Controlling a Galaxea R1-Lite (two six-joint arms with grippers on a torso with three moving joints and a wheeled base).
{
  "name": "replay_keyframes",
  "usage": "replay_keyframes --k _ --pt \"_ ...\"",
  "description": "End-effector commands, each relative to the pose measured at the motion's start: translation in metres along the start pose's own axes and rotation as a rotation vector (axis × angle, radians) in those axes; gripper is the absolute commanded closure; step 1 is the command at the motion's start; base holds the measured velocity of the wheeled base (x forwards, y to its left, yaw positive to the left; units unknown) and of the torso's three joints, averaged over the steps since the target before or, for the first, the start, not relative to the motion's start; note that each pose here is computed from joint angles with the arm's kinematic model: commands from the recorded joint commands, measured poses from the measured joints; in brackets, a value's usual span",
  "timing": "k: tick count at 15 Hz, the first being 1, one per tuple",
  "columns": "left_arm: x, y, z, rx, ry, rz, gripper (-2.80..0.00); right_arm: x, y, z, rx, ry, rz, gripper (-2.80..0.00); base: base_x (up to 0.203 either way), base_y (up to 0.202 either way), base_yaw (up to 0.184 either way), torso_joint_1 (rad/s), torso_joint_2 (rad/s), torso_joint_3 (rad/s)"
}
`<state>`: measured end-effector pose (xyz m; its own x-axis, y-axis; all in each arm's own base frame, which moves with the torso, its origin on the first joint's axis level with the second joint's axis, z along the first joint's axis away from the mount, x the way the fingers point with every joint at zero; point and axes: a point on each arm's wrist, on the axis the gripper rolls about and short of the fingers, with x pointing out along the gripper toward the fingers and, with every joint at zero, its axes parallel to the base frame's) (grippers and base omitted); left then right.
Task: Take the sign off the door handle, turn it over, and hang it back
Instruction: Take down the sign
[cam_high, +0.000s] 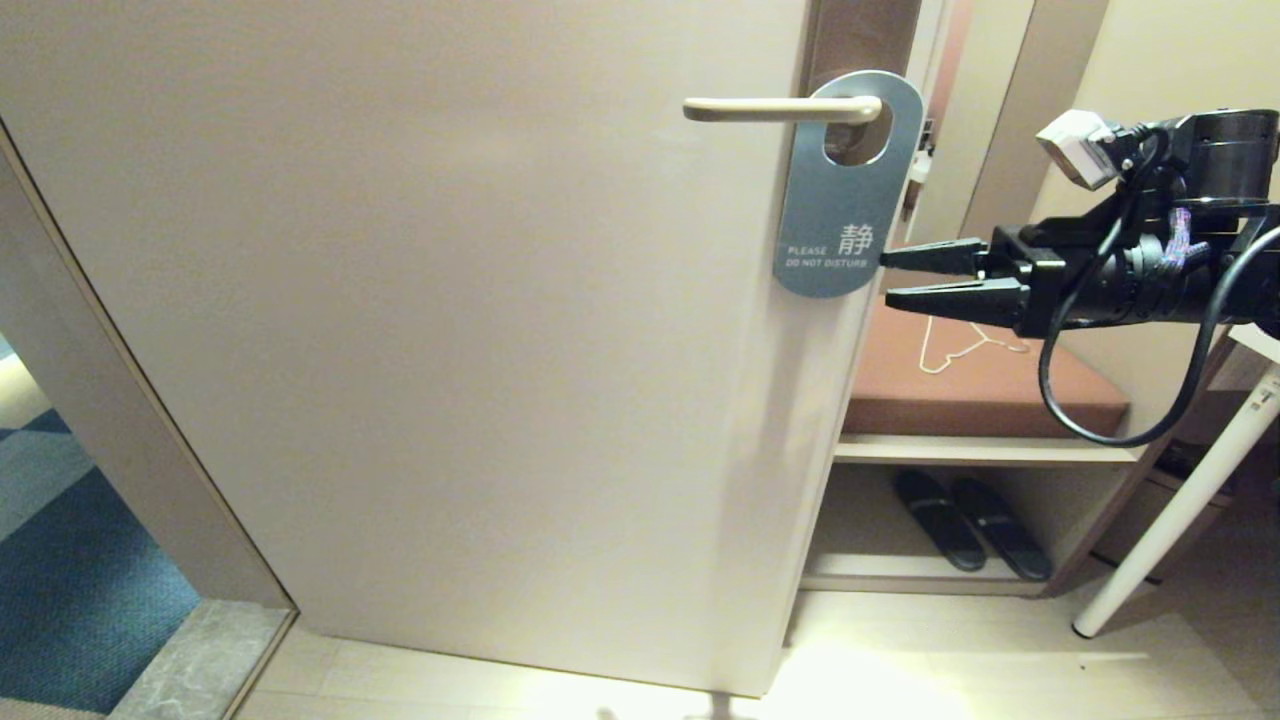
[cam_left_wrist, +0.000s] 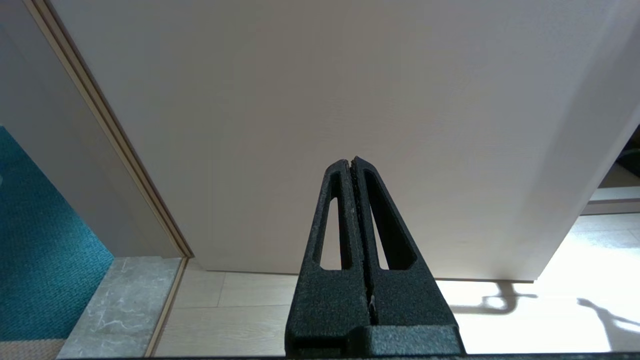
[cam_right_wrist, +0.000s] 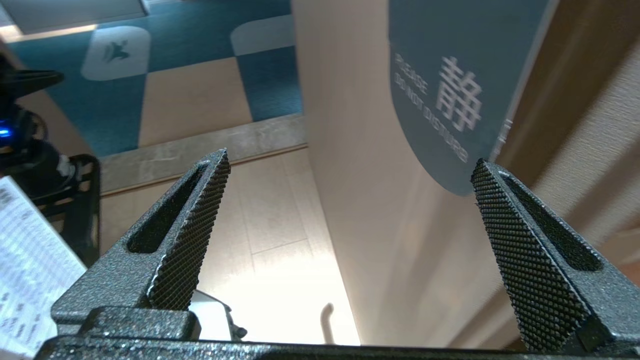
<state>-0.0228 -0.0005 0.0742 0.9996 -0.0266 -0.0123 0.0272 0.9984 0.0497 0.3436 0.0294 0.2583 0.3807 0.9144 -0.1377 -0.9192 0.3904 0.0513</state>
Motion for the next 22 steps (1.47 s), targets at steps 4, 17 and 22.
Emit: replay_keyframes --k 4,17,22 --pt "0.000 0.000 0.000 0.001 0.001 0.000 0.00 -0.010 -0.007 0.002 -0.005 -0.006 -0.031 -2.80 0.000 0.000 0.000 0.000 0.00 0.000" --pt "0.000 0.000 0.000 0.001 0.001 0.000 0.00 0.007 -0.015 0.017 -0.061 -0.028 0.004 -2.80 0.000 0.000 0.000 0.000 0.00 0.000" --pt "0.000 0.000 0.000 -0.001 0.001 0.000 0.00 0.019 -0.010 0.021 -0.072 -0.030 0.039 -2.80 0.000 0.000 0.000 0.000 0.00 0.000"
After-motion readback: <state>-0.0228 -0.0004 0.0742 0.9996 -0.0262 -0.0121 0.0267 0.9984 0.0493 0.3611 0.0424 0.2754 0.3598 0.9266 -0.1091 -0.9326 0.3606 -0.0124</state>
